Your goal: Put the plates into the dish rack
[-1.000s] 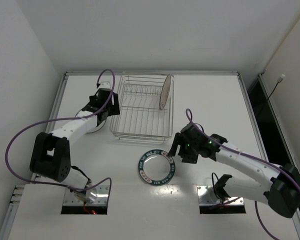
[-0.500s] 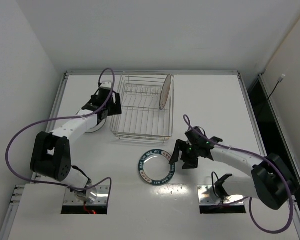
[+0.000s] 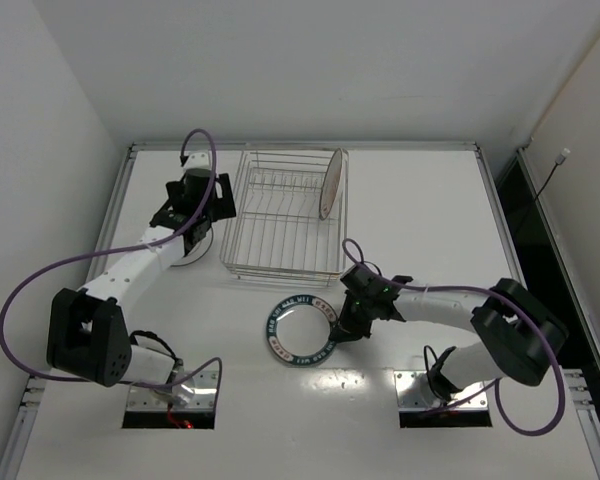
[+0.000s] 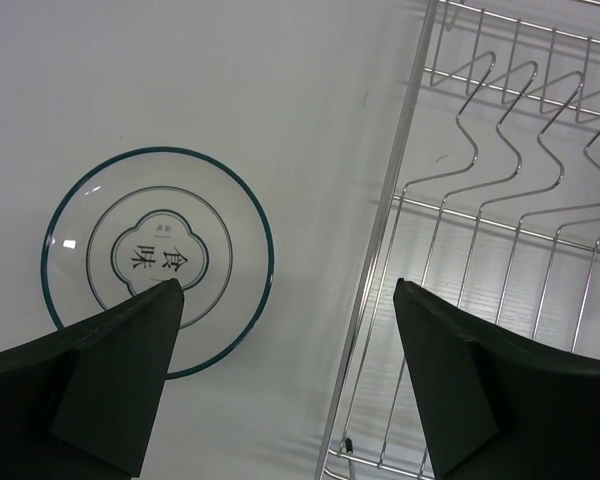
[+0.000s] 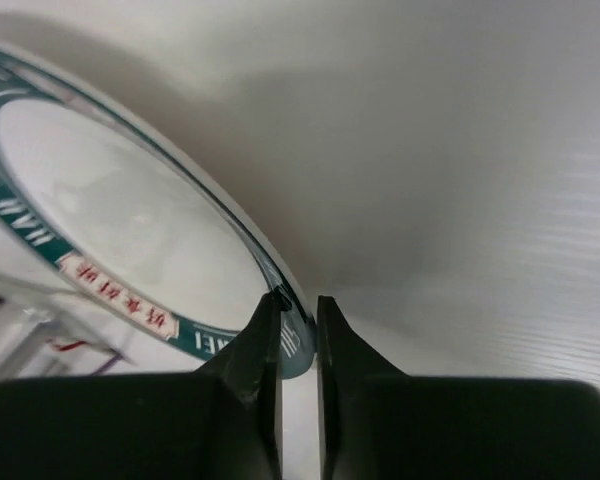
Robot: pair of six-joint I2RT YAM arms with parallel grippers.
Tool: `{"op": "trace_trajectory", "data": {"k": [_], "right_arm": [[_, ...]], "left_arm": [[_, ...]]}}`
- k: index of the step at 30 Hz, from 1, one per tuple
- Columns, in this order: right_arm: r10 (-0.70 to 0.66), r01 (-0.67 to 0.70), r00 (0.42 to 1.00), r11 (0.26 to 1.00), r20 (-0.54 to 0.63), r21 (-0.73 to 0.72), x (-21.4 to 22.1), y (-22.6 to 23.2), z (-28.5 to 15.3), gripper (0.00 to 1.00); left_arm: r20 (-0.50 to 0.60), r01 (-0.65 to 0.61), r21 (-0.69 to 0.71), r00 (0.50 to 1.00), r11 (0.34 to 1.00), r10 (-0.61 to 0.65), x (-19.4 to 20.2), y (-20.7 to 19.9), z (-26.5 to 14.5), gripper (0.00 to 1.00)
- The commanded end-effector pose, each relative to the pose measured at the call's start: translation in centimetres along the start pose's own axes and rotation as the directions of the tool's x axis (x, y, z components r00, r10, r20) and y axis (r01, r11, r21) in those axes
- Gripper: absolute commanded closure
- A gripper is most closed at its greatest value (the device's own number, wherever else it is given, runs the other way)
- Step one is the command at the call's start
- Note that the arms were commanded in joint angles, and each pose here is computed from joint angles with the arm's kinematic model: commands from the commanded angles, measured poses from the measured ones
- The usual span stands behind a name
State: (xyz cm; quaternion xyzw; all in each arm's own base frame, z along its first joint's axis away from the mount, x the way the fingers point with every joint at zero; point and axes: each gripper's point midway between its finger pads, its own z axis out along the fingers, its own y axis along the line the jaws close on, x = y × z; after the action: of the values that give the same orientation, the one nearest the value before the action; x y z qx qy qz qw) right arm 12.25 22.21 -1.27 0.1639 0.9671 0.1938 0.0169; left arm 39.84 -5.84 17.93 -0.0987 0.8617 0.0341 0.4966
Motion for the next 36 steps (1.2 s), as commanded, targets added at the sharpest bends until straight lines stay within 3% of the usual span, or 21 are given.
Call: {"op": "trace_trajectory", "data": {"k": [1, 7, 12, 20, 23, 25, 26, 27, 28, 29, 34, 36], "right_arm": [[0.069, -0.073, 0.995, 0.996, 0.076, 0.057, -1.4, -0.3, 0.5, 1.00], [0.038, -0.044, 0.994, 0.997, 0.103, 0.061, 0.6, -0.4, -3.0, 1.00], [-0.055, 0.055, 0.988, 0.998, 0.148, 0.002, 3.1, 0.4, -8.7, 1.00], [-0.134, 0.163, 0.934, 0.985, 0.333, -0.062, 2.9, 3.7, -16.9, 1.00], [-0.159, 0.209, 0.867, 0.976, 0.473, -0.055, 0.6, 6.6, -21.3, 1.00], [-0.220, 0.240, 0.747, 0.969, 0.627, 0.055, -3.0, 8.7, -25.5, 1.00], [-0.185, 0.243, 0.683, 0.970, 0.706, 0.018, -4.6, 11.2, -29.8, 1.00], [-0.201, 0.222, 0.583, 0.971, 0.787, 0.084, -7.0, 11.9, -31.9, 1.00], [-0.311, 0.206, 0.534, 0.950, 0.786, 0.236, -9.2, 12.8, -31.4, 1.00], [-0.280, 0.184, 0.464, 0.959, 0.841, 0.217, -11.0, 14.9, -34.7, 1.00], [-0.342, 0.106, 0.339, 0.940, 0.877, 0.325, -20.1, 20.9, -34.5, 1.00], [-0.327, 0.066, 0.336, 0.944, 0.883, 0.324, -22.9, 21.5, -33.4, 1.00]], "left_arm": [[0.065, 0.034, -0.009, 0.997, 0.999, -0.033, -1.8, 0.0, -1.0, 0.16], [0.071, 0.044, -0.027, 0.997, 0.999, -0.042, -1.9, 0.3, -1.0, 0.13], [0.107, 0.059, -0.049, 0.993, 0.997, -0.054, -2.9, 1.0, -1.8, 0.13], [0.137, 0.082, -0.083, 0.988, 0.993, -0.070, -3.3, 1.9, -2.3, 0.12], [0.137, 0.091, -0.081, 0.987, 0.993, -0.079, -3.3, 1.9, -2.3, 0.12], [0.137, 0.091, -0.081, 0.987, 0.993, -0.079, -3.3, 1.9, -2.3, 0.11], [0.140, 0.092, -0.090, 0.987, 0.992, -0.079, -3.3, 2.0, -2.3, 0.11], [0.149, 0.097, -0.086, 0.985, 0.992, -0.083, -3.6, 2.1, -2.6, 0.11], [0.152, 0.098, -0.095, 0.985, 0.991, -0.083, -3.6, 2.2, -2.6, 0.09], [0.152, 0.098, -0.095, 0.985, 0.991, -0.083, -3.6, 2.2, -2.6, 0.09], [0.145, 0.094, -0.098, 0.986, 0.991, -0.079, -3.4, 2.2, -2.4, 0.09], [0.145, 0.094, -0.098, 0.986, 0.991, -0.079, -3.4, 2.2, -2.4, 0.09]]}}
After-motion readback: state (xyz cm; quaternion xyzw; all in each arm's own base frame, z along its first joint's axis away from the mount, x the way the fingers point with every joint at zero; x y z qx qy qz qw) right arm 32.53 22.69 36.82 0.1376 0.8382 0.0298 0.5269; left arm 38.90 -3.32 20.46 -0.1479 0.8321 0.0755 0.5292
